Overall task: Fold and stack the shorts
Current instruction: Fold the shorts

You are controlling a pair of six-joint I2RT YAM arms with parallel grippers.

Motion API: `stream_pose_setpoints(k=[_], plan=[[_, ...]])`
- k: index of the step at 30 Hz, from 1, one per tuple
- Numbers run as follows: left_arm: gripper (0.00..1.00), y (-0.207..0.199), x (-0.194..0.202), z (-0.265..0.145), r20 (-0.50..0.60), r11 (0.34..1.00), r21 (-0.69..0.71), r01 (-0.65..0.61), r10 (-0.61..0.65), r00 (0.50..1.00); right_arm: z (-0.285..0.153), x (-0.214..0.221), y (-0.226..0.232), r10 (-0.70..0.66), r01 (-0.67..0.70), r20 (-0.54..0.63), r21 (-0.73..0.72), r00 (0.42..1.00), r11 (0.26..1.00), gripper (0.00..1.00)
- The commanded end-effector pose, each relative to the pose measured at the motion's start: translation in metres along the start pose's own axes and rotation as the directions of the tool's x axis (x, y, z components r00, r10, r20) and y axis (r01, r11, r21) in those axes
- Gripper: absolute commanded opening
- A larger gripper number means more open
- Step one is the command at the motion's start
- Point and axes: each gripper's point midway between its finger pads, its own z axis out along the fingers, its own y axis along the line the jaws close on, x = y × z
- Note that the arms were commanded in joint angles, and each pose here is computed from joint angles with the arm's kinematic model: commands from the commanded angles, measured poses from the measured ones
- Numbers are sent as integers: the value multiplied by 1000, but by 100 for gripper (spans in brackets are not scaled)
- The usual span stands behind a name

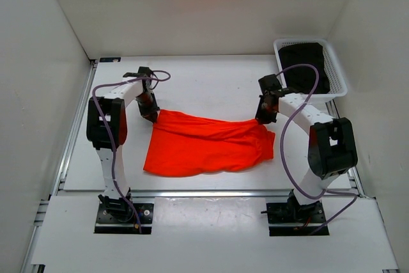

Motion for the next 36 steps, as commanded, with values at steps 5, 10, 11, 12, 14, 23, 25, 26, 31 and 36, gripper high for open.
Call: stream_pose_setpoints(k=[5, 10, 11, 12, 14, 23, 25, 26, 31, 36], plan=[[10, -3, -11, -58, 147, 999, 33, -24, 19, 989, -28, -3, -17, 67, -69, 85, 21, 994, 997, 0], [10, -13, -17, -82, 179, 996, 80, -42, 27, 983, -52, 0, -33, 130, -136, 157, 30, 979, 990, 0], [10, -13, -18, -85, 182, 996, 81, -42, 27, 983, -55, 1, -41, 136, -146, 165, 50, 977, 988, 0], [10, -15, -22, -87, 182, 996, 81, -42, 27, 983, -58, 3, -42, 145, -155, 162, 52, 976, 987, 0], [10, -22, -24, -78, 165, 995, 87, -51, 36, 986, -61, 1, -44, 146, -158, 178, 55, 973, 986, 0], [100, -49, -74, -54, 162, 998, 42, -39, 32, 986, -50, -15, -66, 170, -216, 213, 219, 962, 951, 61], [100, -48, -83, -82, 238, 999, 45, -29, 18, 971, -64, -15, -64, 165, -220, 254, 205, 953, 954, 91], [100, -47, -85, -92, 261, 999, 44, -28, 16, 965, -67, -9, -67, 164, -218, 251, 208, 954, 953, 92], [92, -36, -58, -126, 313, 998, 48, -36, 19, 950, -89, 17, -64, 149, -191, 264, 141, 953, 971, 48], [91, -12, -5, -112, 265, 998, 43, -46, 33, 964, -85, 55, -56, 202, -209, 156, 30, 967, 978, 62]])
